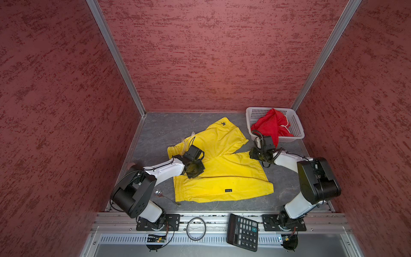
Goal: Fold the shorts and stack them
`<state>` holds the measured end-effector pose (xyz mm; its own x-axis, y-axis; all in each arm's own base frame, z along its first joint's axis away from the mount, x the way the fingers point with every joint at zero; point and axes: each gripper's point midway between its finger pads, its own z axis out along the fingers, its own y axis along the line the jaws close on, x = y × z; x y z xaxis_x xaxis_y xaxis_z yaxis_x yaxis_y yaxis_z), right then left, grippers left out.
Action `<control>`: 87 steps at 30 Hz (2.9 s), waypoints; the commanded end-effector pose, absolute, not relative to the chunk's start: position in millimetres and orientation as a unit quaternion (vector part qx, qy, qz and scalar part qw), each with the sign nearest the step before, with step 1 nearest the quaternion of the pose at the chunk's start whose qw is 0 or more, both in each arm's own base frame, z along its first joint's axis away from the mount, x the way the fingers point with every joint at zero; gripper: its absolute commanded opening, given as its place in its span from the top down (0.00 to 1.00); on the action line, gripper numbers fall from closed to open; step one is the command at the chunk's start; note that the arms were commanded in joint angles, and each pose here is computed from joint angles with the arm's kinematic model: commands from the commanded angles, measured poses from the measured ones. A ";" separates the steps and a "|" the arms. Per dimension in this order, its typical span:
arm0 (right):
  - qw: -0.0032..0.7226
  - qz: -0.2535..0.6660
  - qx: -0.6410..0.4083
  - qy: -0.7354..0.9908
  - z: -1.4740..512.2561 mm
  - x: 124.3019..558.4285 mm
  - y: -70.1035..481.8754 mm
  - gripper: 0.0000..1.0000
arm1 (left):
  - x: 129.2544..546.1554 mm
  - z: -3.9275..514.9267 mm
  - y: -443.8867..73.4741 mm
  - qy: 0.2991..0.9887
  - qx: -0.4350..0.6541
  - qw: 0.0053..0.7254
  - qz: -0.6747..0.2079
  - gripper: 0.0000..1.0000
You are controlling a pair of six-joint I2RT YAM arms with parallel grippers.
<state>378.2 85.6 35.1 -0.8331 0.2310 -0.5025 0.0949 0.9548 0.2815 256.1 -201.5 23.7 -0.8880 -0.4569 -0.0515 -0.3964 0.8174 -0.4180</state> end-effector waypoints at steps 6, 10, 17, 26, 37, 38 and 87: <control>0.295 0.120 0.109 0.942 35.2 394.9 83.6 0.87 | 260.7 8.7 -213.2 0.950 -0.223 0.061 -0.211 0.79; 0.303 0.098 0.122 0.940 36.4 393.8 70.9 1.00 | 258.9 2.2 -212.4 0.952 -0.222 0.055 -0.205 0.79; 0.344 0.066 0.163 0.922 64.1 398.1 35.2 1.00 | 254.6 -9.1 -212.0 0.953 -0.222 0.043 -0.202 0.79; 0.351 0.027 0.203 0.914 71.0 394.1 2.0 1.00 | 250.9 -17.7 -214.7 0.953 -0.216 0.034 -0.209 0.80; 0.347 0.070 0.193 0.915 70.4 391.7 17.9 0.46 | 250.7 -16.3 -213.3 0.962 -0.196 0.028 -0.190 0.80; 0.349 0.075 0.190 0.915 72.9 396.0 20.5 0.45 | 249.3 -17.4 -211.8 0.962 -0.197 0.027 -0.187 0.80; 0.374 0.074 0.104 0.918 46.9 500.9 133.5 0.59 | 356.9 0.7 -187.9 0.955 -0.222 0.115 -0.160 0.79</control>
<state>497.0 135.0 49.4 -0.7019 0.2296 -0.6743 0.1097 0.9702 0.2161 378.8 -206.1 22.7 -0.8669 -0.4622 -0.1867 -0.3503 0.8313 -0.4315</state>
